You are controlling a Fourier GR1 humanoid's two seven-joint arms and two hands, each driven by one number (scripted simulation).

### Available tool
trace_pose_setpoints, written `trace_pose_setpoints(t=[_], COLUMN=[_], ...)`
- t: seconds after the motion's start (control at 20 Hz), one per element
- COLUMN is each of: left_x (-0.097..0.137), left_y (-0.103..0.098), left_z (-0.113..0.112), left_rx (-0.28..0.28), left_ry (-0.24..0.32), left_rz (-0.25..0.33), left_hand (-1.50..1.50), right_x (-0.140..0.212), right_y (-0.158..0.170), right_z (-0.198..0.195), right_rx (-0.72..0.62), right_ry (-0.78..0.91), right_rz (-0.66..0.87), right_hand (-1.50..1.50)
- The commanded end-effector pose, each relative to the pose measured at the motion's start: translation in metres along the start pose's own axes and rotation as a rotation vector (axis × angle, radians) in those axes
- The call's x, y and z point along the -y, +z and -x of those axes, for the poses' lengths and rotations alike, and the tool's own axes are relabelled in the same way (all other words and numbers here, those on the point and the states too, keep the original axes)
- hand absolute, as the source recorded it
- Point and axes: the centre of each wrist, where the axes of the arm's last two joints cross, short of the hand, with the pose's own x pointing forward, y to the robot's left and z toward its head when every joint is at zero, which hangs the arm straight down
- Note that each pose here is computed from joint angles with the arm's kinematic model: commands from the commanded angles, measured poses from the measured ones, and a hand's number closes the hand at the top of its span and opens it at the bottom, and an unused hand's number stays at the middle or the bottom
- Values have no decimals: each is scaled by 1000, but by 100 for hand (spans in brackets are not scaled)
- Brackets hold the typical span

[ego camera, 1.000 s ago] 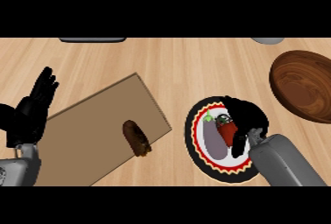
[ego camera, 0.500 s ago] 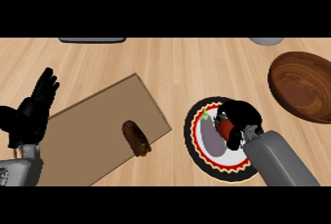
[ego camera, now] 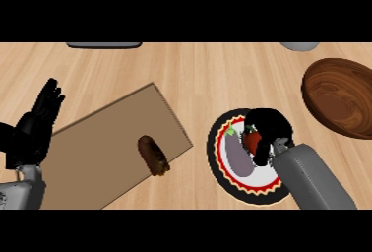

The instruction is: Pick the bell pepper from the plate and place it in the bowl

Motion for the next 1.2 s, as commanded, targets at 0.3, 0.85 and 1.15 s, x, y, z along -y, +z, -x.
trace_pose_setpoints(t=[0.3, 0.85, 1.15], left_x=[2, -5, 1], left_y=[-5, -9, -5], left_z=[-9, -5, -4], left_rx=[31, -7, -3], left_ry=[-4, -1, 8], left_rz=[14, 22, -2], left_hand=[0, 0, 0], right_x=[61, 206, 228], right_y=[-28, 3, 15], right_z=[3, -63, -61], right_rx=[-565, -781, -829], right_ry=[-388, -262, -322], right_rz=[248, 880, 985], right_hand=[150, 150, 150])
